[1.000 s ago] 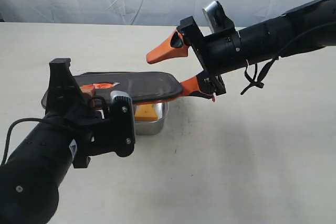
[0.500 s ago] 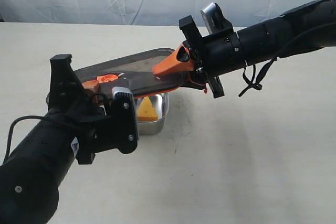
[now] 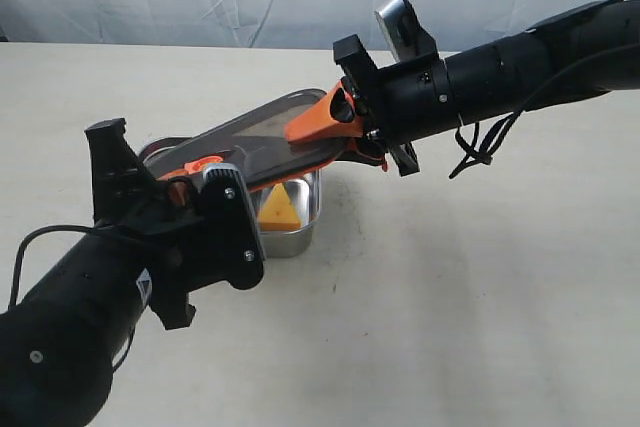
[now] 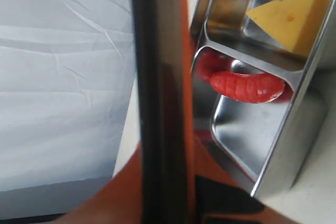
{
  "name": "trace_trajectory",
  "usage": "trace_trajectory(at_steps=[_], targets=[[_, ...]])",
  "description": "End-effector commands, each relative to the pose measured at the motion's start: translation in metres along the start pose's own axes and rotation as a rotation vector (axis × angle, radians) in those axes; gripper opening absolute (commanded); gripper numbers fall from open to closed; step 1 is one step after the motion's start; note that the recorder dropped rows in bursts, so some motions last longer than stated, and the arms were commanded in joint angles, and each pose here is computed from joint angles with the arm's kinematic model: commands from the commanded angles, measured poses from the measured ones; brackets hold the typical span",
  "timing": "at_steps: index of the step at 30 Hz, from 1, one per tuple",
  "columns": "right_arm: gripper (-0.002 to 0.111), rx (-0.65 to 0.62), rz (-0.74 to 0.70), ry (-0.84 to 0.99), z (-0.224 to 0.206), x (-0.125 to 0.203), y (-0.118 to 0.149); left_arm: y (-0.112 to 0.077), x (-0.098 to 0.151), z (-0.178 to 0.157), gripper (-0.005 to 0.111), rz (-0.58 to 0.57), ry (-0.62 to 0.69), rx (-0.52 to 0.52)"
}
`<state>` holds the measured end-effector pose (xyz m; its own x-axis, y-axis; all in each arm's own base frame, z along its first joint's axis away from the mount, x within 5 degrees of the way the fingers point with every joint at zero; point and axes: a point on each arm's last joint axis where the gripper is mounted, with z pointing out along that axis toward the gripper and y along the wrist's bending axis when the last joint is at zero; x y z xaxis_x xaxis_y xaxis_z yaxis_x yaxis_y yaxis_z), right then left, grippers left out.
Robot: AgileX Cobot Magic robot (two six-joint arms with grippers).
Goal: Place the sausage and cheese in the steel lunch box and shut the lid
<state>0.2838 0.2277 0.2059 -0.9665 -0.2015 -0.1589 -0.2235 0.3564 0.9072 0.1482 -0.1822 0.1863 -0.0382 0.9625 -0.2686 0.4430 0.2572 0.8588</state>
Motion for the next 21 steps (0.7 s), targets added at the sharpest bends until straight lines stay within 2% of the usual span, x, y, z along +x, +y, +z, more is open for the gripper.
trace_trajectory(at_steps=[1,4,6,11,17,21], targets=[[-0.001,-0.051,-0.083,0.047,0.009,0.007,0.015,-0.007,-0.013,-0.002,0.028,0.065,-0.116,0.065],[-0.001,-0.046,-0.083,0.037,0.009,0.006,0.014,-0.008,-0.011,-0.002,0.042,0.042,-0.101,0.068],[-0.001,-0.054,-0.082,0.025,0.009,0.005,0.015,-0.008,-0.010,-0.002,0.046,0.017,-0.091,0.072],[-0.001,-0.085,-0.112,-0.015,0.010,0.002,0.019,-0.007,-0.008,-0.002,0.047,-0.004,-0.060,0.069],[-0.001,-0.066,-0.108,-0.092,0.010,-0.005,0.017,-0.006,-0.003,-0.003,0.047,-0.051,-0.006,0.066],[-0.001,-0.053,-0.110,-0.112,0.010,-0.007,0.017,-0.004,-0.001,-0.004,0.047,-0.130,0.005,0.075]])
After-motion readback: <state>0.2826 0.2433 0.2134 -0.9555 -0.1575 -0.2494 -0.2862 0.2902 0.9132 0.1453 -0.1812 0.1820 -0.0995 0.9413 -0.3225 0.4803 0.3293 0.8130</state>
